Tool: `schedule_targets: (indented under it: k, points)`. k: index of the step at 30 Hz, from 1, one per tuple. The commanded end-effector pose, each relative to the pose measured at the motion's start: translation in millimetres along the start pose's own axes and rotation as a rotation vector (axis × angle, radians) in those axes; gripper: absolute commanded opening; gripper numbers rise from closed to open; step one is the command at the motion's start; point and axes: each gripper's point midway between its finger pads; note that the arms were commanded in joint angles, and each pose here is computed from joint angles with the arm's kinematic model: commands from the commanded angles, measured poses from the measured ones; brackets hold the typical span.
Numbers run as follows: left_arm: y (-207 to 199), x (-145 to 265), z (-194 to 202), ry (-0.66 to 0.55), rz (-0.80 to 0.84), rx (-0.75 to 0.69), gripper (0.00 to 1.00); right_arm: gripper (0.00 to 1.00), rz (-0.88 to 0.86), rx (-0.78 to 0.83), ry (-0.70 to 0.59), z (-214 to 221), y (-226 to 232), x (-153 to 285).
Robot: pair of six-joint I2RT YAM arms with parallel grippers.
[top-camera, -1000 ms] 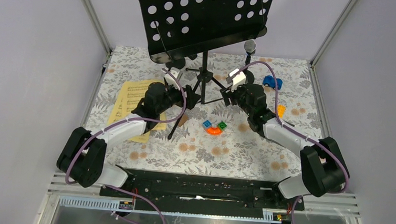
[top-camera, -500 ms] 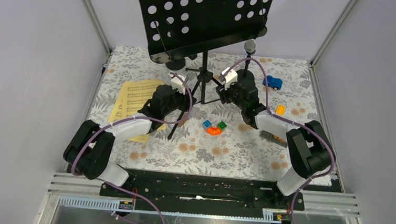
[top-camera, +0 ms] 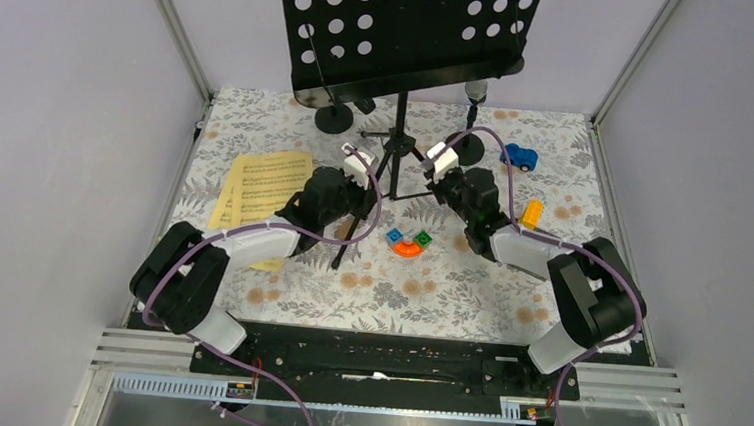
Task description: Pack up the instrument practice props
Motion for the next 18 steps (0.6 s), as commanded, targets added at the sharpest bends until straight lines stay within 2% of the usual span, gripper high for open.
schedule_targets:
  k: [1,6,12,16,18]
  points:
    - [-25.8,-4.3,-31.2,-0.103,0.054,0.029,0.0,0.02,0.058,-0.226,-0.279,-75.5,0.9,30.0]
    - [-47.3,-5.0,-44.4,-0.157,0.104,0.009,0.0,0.01,0.05,-0.228,-0.402,-106.8,18.8,55.7]
    - [-63.1,-3.0,-49.5,-0.192,0.139,-0.013,0.0,0.01,0.055,-0.257,-0.493,-114.4,29.2,78.4]
    - [-57.5,5.8,-46.7,-0.218,0.115,-0.021,0.0,0.01,0.142,-0.193,-0.489,-99.1,19.4,88.8]
    - [-52.9,10.7,-43.5,-0.226,0.093,-0.025,0.06,0.01,0.175,-0.143,-0.461,-88.9,16.0,91.3]
Point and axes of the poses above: each gripper's point midway between its finger pads, its own x axis back along the fingers, its own y axis along the line the jaws close on, z = x × y, and after that the axes turned 1 degree about x, right-handed
